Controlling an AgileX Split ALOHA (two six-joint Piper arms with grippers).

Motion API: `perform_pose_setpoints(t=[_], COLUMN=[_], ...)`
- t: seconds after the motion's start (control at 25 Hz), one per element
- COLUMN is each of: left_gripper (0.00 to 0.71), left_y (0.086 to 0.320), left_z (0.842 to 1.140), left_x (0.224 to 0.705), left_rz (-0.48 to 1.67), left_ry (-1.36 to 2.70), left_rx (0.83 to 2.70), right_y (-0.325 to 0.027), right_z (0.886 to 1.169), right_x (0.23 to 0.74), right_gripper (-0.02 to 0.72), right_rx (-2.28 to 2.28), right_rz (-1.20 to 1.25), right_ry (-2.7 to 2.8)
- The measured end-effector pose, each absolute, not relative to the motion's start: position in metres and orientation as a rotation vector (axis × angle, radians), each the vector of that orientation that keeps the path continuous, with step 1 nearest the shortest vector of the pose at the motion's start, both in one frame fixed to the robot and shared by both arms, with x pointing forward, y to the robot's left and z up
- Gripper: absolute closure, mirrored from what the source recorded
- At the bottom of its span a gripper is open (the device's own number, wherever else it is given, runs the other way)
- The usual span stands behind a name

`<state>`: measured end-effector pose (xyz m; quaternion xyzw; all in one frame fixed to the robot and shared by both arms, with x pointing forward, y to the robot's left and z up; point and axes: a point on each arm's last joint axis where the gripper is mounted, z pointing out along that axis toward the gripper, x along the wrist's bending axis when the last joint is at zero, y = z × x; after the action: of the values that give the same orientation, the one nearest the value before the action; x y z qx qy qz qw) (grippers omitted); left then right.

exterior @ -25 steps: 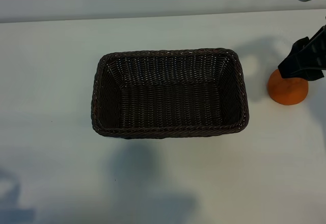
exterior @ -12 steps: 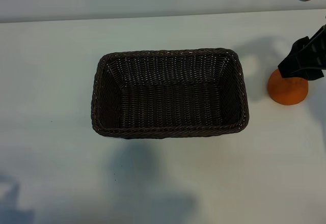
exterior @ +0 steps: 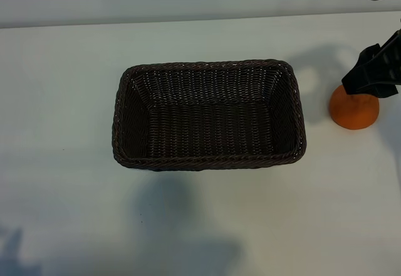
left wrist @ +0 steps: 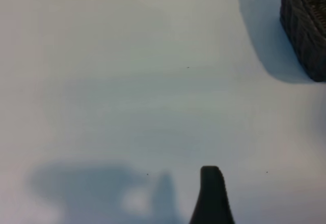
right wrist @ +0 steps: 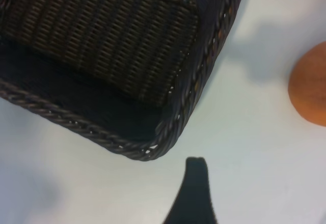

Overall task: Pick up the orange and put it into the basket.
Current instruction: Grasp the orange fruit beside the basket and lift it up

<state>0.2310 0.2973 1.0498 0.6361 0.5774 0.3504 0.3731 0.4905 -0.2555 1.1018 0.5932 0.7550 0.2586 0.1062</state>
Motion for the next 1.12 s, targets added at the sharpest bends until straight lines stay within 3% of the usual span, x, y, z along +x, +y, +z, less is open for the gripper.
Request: perform_pose_setpoints(t=[0.44,0.8,1.12], left_gripper=[0.170,0.171,0.171], left_y=[0.298,0.298,0.298], left_z=[1.050,1.050,1.050], left_x=[0.231,0.231,0.231], left_rz=[0.829,0.828,0.859], left_ry=[1.362,1.362,1.412], left_rx=[1.701,1.701,1.672], right_y=[-0.264,-0.267,-0.266], right_z=[1.103,1.058,1.034], right_x=[0.503,0.543,0.557], right_gripper=[0.110,0.106,0.106], right_rx=[1.741,1.790,1.846], right_rz=[0.736,0.606,0.566], right_ry=[2.056,2.058,2.066])
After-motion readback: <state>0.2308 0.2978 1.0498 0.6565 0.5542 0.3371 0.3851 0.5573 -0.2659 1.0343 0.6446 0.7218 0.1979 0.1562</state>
